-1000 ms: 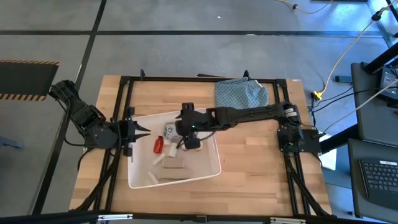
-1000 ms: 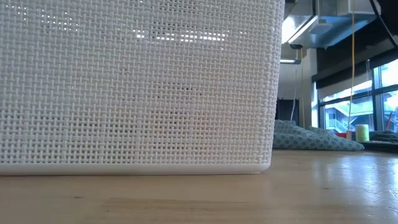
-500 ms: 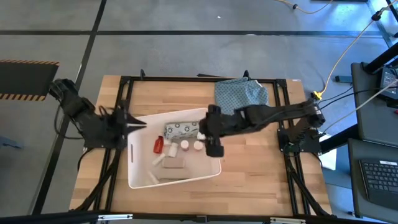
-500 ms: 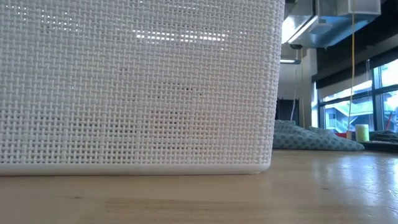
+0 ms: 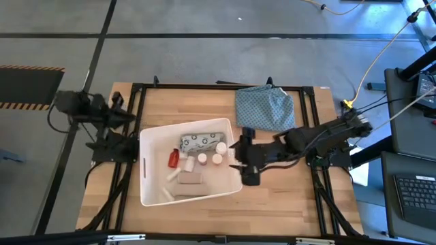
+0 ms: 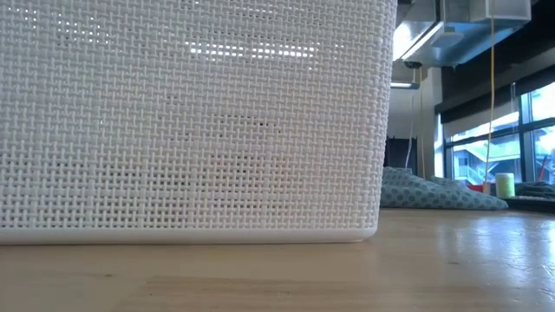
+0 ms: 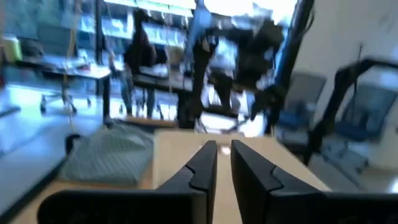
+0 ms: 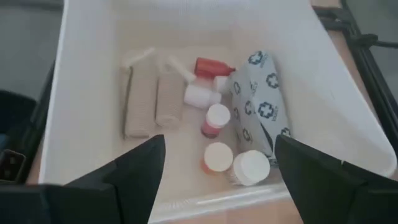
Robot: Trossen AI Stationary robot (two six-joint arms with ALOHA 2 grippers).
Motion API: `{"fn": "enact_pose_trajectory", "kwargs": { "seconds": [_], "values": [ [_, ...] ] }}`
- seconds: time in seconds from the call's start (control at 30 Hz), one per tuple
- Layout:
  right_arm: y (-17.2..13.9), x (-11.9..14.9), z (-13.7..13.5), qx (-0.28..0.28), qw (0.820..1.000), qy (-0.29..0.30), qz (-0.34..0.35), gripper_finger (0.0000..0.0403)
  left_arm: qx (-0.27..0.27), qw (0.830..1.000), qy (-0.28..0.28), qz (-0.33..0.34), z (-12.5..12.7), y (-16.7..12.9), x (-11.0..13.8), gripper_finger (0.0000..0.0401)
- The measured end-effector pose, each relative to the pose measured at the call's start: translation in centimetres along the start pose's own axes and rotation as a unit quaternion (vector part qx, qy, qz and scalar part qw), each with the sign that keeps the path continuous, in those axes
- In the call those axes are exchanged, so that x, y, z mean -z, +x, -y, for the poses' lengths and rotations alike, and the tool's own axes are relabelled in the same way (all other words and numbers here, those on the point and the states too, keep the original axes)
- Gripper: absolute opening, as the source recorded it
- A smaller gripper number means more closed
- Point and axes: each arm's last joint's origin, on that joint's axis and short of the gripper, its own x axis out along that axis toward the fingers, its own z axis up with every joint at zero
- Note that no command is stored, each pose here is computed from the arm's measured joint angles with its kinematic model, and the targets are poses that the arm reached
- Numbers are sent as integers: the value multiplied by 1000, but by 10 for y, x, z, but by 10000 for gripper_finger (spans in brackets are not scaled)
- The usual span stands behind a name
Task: Pick & place medical supplies in basket/bin
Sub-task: Return to Home Position
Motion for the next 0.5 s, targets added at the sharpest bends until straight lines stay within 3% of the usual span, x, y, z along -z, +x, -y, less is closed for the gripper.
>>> {"fn": "enact_pose_trajectory", "kwargs": {
  "seconds": [0.13,0.23,0.37,0.43,0.5],
  "values": [
    [-18,28,12,-14,996,38,82,303,-10,999,-17,48,-21,-23,7,41],
    [-28,54,20,-24,988,57,140,303,-83,996,-8,44,-24,-22,8,38],
    [-41,85,31,-33,972,72,221,303,-104,994,17,39,-21,-14,9,39],
    [-45,99,36,-33,965,77,250,303,-101,994,16,40,-21,-11,12,41],
    [-48,113,41,-30,958,78,273,303,-65,997,-1,47,-20,-9,15,43]
  ]
}}
